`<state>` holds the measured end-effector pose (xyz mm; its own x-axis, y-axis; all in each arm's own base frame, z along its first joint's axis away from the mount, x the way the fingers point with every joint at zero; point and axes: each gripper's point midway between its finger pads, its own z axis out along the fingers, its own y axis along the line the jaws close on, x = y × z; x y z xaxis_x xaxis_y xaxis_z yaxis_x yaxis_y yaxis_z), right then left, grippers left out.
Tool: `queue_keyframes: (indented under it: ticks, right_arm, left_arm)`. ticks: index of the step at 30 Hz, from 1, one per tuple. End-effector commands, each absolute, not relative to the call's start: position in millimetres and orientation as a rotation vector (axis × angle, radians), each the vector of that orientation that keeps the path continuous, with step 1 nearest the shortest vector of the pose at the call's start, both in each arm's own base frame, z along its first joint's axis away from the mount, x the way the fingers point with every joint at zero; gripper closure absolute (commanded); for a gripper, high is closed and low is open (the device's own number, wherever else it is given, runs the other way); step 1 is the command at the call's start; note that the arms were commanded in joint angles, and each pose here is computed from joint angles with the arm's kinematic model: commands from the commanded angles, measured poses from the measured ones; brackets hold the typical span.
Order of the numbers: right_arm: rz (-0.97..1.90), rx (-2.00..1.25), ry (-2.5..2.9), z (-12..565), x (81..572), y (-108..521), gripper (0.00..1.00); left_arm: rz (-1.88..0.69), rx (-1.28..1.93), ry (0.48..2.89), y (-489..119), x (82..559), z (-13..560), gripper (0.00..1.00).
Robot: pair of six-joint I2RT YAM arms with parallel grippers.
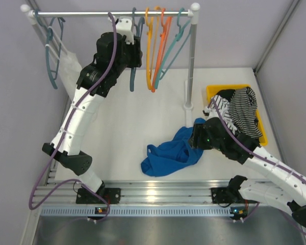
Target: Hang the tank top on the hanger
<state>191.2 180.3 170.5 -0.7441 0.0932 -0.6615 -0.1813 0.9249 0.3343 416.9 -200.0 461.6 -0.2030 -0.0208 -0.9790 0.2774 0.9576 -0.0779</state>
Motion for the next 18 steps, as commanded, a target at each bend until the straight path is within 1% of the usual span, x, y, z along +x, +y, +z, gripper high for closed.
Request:
queue_keyframes:
  ticks: [1,3,6,7,10,11,13,14,16,18]
  right_arm:
    - [0.525,-0.057,2.341,176,191,183,0.43]
    - [0.524,-0.059,2.341,176,192,184,0.43]
    - [0.526,-0.061,2.343,175,192,184,0.44]
    - [0.526,-0.061,2.343,174,192,185,0.44]
    - [0.534,-0.062,2.341,176,193,186,0.45]
    - [0.531,-0.063,2.345,175,193,186,0.46]
    - [0.531,-0.066,2.346,174,193,187,0.47]
    - [0.533,-0.067,2.348,174,192,187,0.47]
    - [0.532,-0.070,2.348,174,192,187,0.48]
    - [0.532,-0.068,2.346,174,193,187,0.48]
  left_arm:
    - [-0.246,0.177,1.702,-188,410,481,0.50]
    - [-0.240,0.176,1.701,-186,409,481,0.51]
    - [-0.231,0.177,1.696,-184,407,482,0.57]
    - [-0.222,0.174,1.696,-183,408,482,0.65]
    - [-0.205,0.171,1.680,-179,407,487,0.74]
    - [-0.199,0.168,1.672,-178,407,490,0.79]
    - [-0.182,0.166,1.649,-175,407,496,0.85]
    - [-0.163,0.161,1.639,-171,408,499,0.94]
    - [-0.150,0.152,1.622,-169,408,504,1.00]
    - [-0.142,0.134,1.597,-165,409,511,1.00]
